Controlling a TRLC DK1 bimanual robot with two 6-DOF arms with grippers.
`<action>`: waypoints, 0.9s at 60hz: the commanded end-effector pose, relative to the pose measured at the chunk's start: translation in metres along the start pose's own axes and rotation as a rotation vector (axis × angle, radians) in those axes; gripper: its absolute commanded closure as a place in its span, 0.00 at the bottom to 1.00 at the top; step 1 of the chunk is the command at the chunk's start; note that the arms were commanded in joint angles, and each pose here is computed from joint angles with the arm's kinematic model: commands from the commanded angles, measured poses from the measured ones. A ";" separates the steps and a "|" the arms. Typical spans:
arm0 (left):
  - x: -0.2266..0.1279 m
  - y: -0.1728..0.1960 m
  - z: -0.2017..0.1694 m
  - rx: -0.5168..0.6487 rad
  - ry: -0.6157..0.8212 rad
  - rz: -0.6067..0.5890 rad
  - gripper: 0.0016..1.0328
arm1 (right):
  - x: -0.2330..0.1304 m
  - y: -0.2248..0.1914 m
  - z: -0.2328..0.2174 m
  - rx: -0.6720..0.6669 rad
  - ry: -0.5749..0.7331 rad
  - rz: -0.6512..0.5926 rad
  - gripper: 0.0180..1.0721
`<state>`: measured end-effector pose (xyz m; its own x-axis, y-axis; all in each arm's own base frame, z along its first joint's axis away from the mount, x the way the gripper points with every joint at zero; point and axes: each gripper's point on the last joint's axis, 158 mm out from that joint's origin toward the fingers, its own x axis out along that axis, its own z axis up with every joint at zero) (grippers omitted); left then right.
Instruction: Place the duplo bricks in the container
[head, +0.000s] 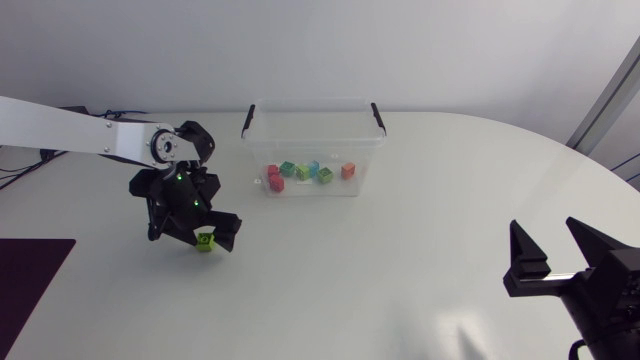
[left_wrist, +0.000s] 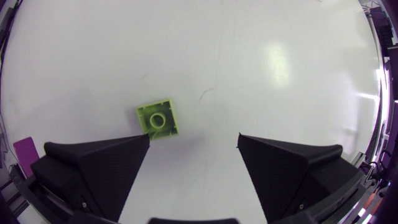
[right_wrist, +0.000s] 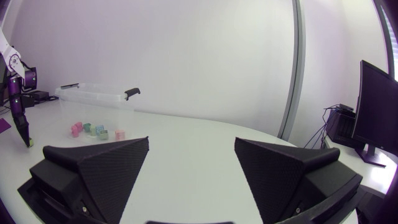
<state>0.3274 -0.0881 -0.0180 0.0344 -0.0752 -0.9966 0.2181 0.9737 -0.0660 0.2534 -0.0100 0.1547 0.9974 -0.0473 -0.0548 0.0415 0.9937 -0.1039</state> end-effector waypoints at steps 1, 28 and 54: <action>0.010 0.004 0.007 -0.041 0.010 0.008 0.04 | 0.001 -0.001 -0.005 -0.009 -0.002 -0.006 0.05; 0.011 0.024 0.030 -0.057 -0.046 0.064 0.04 | 0.001 -0.001 -0.005 -0.009 -0.002 -0.006 0.05; 0.016 -0.006 0.059 0.027 -0.054 0.058 0.04 | 0.001 -0.001 -0.005 -0.009 -0.002 -0.006 0.05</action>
<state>0.3810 -0.1053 -0.0249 0.1166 -0.0371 -0.9925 0.2392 0.9709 -0.0082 0.2534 -0.0100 0.1547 0.9974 -0.0473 -0.0548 0.0415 0.9938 -0.1035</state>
